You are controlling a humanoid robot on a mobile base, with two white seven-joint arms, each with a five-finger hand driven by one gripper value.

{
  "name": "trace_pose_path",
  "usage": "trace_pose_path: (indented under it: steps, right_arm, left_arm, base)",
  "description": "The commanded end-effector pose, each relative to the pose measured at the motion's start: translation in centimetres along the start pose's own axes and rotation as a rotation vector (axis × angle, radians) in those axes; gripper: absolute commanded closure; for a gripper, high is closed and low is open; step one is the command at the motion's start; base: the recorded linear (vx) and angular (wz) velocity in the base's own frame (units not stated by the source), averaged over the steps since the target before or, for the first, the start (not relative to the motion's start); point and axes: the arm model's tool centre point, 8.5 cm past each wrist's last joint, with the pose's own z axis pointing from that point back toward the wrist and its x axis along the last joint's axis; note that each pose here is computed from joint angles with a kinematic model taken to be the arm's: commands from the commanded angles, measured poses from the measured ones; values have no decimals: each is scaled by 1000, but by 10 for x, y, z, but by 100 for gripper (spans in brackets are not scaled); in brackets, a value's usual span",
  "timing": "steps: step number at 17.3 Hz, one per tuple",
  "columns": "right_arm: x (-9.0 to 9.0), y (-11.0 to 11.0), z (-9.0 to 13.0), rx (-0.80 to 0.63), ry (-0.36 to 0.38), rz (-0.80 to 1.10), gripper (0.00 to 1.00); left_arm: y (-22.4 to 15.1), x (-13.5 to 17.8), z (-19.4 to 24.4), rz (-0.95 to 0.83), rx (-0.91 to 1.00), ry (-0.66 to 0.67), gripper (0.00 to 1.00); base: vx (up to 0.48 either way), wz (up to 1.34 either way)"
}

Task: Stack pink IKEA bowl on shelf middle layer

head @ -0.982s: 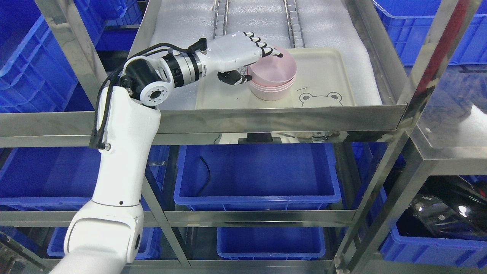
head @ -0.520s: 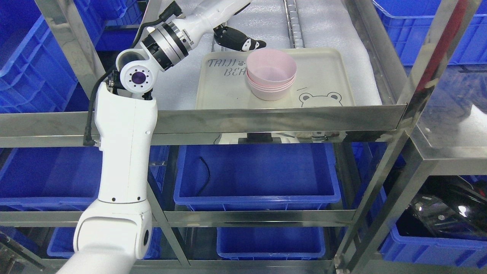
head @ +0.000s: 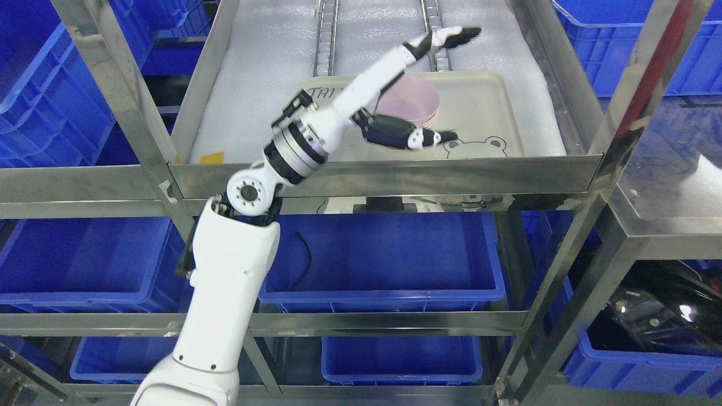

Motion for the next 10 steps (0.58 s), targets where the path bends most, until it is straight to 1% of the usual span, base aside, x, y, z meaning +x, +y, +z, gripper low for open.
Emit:
trace_pose_path:
  steps: [1,4,5,7,8,9,10]
  right_arm:
    - [-9,-10,0,-16,6,2,0]
    - [-9,-10,0,-16,6,2,0]
    - [-9,-10,0,-16,6,2,0]
    - [-9,-10,0,-16,6,2,0]
    - [-9,-10,0,-16,6,2,0]
    - [-9,-10,0,-16,6,2,0]
    - [-9,-10,0,-16,6,2,0]
  left_arm:
    - [-135,29,21,239,-165,-148,11]
    - [-172,27,54,321,-133,-106,11]
    - [-185,25,69,360,-108,-67,11]
    - [-213,16,117,455,-18,72,10]
    - [-233,13,146,513,24,159,9]
    - [-246,9,172,551,62,237,5]
    - [-251,4,191,567,89,295,4]
  base:
    - [0,0]
    - [0,0]
    - [0,0]
    - [0,0]
    - [0,0]
    - [0,0]
    - [0,0]
